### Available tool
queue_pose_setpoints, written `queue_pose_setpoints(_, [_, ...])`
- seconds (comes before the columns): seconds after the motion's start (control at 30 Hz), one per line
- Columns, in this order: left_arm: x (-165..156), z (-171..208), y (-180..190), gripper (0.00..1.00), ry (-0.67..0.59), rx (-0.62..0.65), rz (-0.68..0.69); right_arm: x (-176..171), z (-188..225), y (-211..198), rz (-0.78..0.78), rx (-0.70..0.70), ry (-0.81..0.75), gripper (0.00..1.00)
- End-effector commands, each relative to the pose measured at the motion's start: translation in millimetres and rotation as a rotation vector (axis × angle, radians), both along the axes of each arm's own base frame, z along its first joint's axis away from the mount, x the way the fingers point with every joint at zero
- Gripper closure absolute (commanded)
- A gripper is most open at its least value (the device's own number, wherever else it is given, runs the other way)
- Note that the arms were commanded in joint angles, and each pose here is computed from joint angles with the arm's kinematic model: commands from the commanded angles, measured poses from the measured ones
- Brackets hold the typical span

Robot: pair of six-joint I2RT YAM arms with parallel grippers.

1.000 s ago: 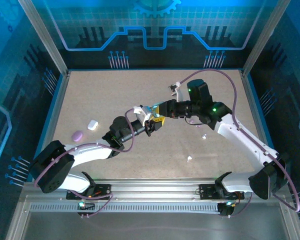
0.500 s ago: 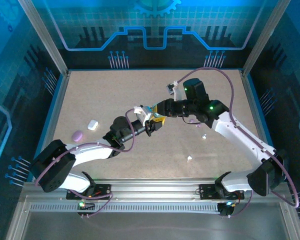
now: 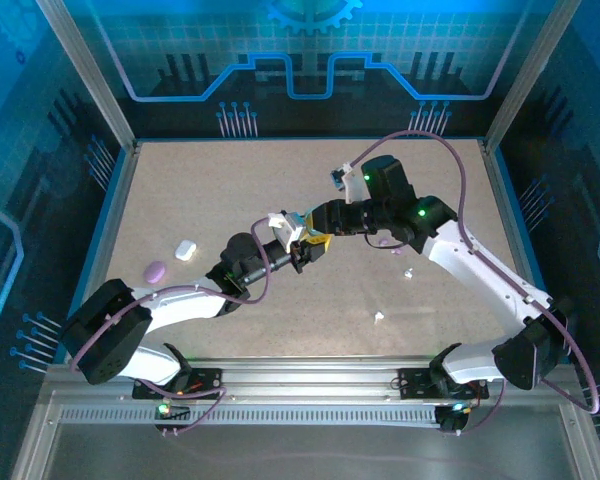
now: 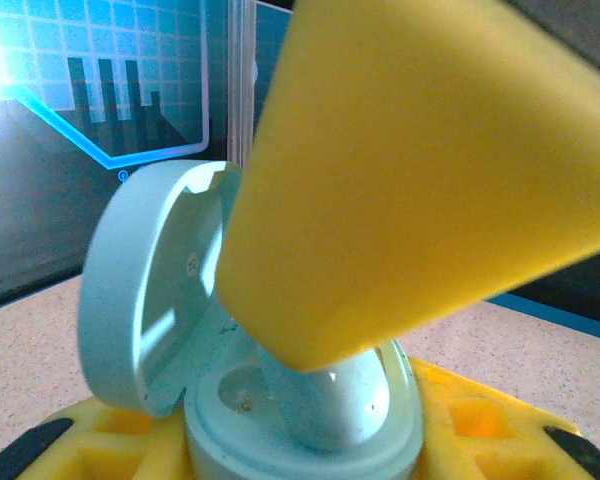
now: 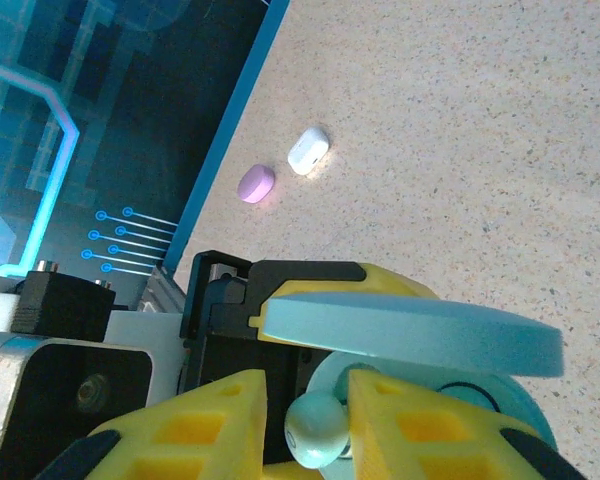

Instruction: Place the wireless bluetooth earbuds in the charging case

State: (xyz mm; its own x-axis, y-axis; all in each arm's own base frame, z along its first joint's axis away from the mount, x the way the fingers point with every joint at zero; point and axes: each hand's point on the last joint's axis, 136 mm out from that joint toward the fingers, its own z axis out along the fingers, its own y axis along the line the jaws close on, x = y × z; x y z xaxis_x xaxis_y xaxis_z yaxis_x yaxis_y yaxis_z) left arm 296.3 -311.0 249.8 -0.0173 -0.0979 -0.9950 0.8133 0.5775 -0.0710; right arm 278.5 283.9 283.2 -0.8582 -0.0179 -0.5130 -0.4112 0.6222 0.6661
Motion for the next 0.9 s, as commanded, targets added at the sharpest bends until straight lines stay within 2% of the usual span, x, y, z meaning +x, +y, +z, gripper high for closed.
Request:
queue_pose_setpoints(0.0, [-5, 37, -3, 0.64, -0.094, -0.077, -0.023, -1, -2, -3, -0.011, -0.047, -0.007, 0.69])
queue_pose_setpoints(0.2, [-6, 34, -3, 0.64, -0.088, -0.072, -0.025, -2, 11, -2, -0.007, -0.020, -0.024, 0.62])
queue_pose_setpoints(0.47, [-8, 25, -1, 0.64, -0.072, -0.059, -0.025, -9, 42, -2, 0.012, 0.049, -0.099, 0.46])
queue_pose_setpoints(0.63, [-10, 22, 0, 0.64, -0.071, -0.053, -0.025, -19, 61, -6, 0.036, 0.090, -0.169, 0.41])
queue_pose_setpoints(0.73, [-14, 21, 0, 0.64, -0.075, -0.048, -0.042, -15, 71, -20, -0.028, 0.081, -0.234, 0.39])
queue_pose_setpoints(0.87, [-24, 22, 1, 0.64, -0.093, -0.033, -0.078, 7, 73, -60, -0.240, 0.017, -0.278, 0.35])
